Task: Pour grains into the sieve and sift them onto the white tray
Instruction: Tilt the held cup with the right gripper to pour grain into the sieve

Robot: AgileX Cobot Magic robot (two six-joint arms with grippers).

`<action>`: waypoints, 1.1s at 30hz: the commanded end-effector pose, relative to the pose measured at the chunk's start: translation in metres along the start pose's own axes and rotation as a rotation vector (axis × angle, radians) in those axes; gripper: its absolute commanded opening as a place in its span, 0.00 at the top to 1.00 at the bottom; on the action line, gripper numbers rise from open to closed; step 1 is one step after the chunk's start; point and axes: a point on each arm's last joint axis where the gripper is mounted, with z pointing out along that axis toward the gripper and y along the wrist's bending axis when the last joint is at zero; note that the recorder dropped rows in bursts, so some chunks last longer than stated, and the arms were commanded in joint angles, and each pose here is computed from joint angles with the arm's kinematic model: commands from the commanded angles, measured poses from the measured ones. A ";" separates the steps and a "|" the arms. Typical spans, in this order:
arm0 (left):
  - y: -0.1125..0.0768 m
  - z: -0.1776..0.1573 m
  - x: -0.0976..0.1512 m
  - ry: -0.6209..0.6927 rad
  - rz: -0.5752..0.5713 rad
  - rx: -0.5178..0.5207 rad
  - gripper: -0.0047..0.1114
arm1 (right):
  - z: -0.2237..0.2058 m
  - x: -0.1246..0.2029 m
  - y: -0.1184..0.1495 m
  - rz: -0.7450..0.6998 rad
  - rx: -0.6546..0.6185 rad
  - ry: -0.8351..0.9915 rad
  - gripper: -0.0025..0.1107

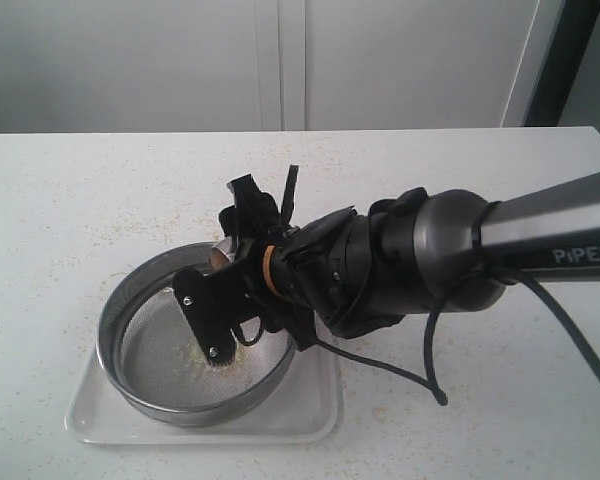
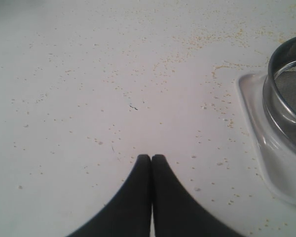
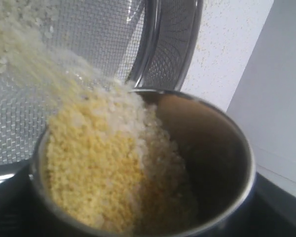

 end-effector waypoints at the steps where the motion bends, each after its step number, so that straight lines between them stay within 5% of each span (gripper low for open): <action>1: 0.000 0.000 0.001 0.000 -0.019 0.002 0.96 | -0.004 -0.008 -0.005 -0.049 0.025 -0.017 0.98; 33: 0.000 0.000 0.001 0.000 -0.019 0.002 0.96 | -0.006 -0.003 -0.029 -0.087 0.140 0.066 0.98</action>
